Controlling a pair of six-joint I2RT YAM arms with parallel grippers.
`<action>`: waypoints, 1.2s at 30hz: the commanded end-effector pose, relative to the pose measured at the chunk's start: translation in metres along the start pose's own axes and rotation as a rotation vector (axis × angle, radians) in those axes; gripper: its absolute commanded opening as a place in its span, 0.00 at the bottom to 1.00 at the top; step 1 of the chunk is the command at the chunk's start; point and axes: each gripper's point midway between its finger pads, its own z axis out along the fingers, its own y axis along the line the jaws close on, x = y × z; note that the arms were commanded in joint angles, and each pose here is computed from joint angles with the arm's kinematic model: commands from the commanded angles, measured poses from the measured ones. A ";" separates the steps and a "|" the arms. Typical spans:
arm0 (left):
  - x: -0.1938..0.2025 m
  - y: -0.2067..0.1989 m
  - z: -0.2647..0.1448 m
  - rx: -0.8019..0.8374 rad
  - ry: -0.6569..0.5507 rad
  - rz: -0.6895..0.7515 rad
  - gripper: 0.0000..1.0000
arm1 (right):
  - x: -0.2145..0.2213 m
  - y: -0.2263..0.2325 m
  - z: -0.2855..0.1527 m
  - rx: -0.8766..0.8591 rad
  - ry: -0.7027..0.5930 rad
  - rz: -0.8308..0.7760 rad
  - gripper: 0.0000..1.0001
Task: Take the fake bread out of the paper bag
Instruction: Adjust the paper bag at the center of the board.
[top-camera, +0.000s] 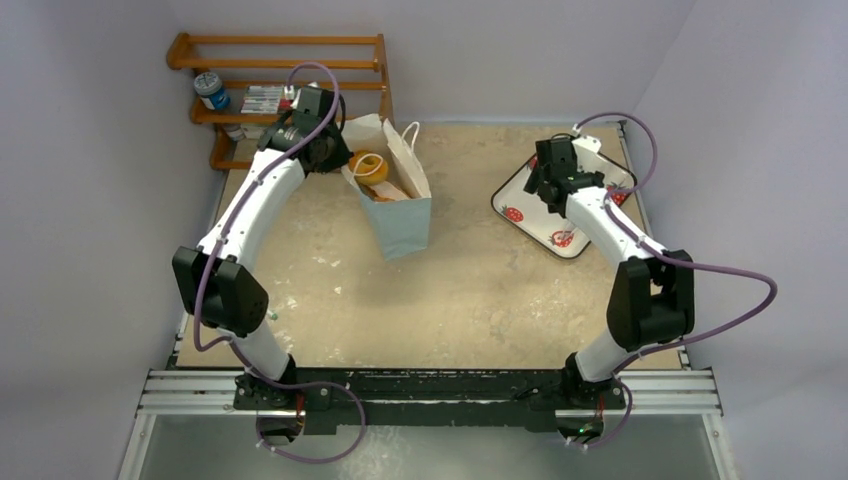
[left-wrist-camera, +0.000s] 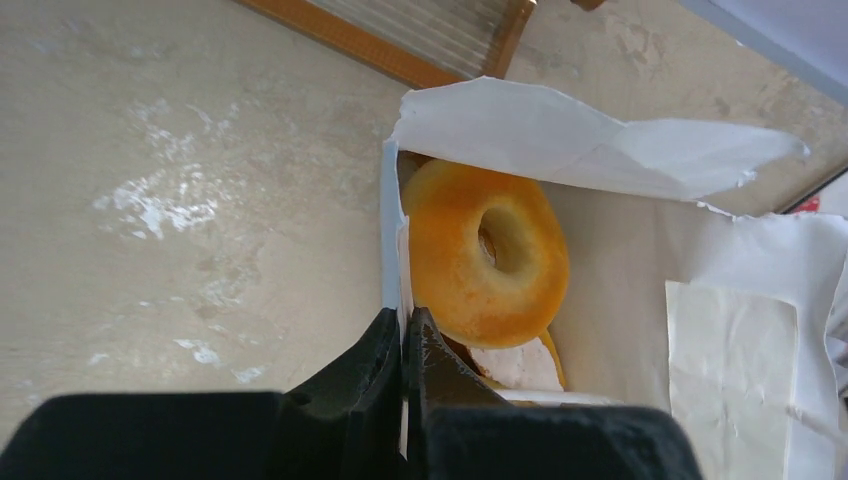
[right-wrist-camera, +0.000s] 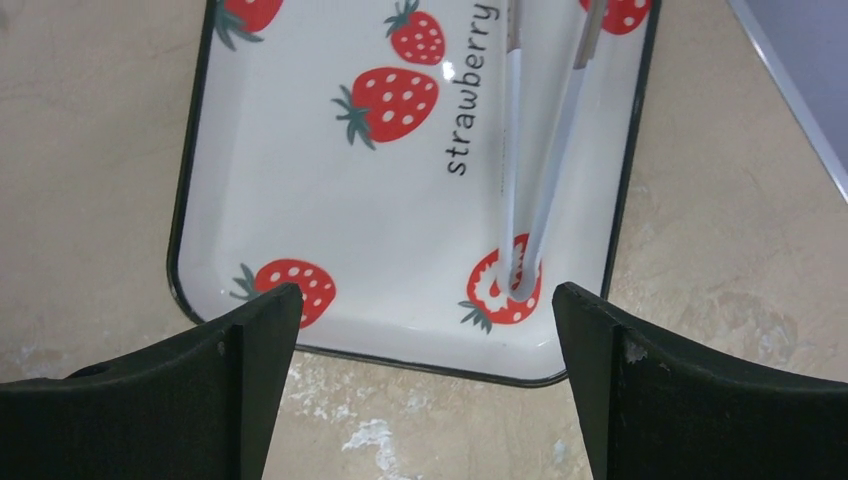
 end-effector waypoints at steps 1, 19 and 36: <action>-0.059 0.002 -0.024 -0.063 -0.187 0.098 0.00 | -0.019 -0.027 0.006 0.112 -0.034 0.068 0.98; -0.048 -0.024 -0.007 -0.321 -0.274 0.581 0.00 | 0.005 -0.059 0.074 0.219 0.072 0.033 0.99; 0.012 0.017 0.020 -0.353 -0.242 0.598 0.00 | 0.019 -0.050 0.110 0.223 0.120 0.021 0.91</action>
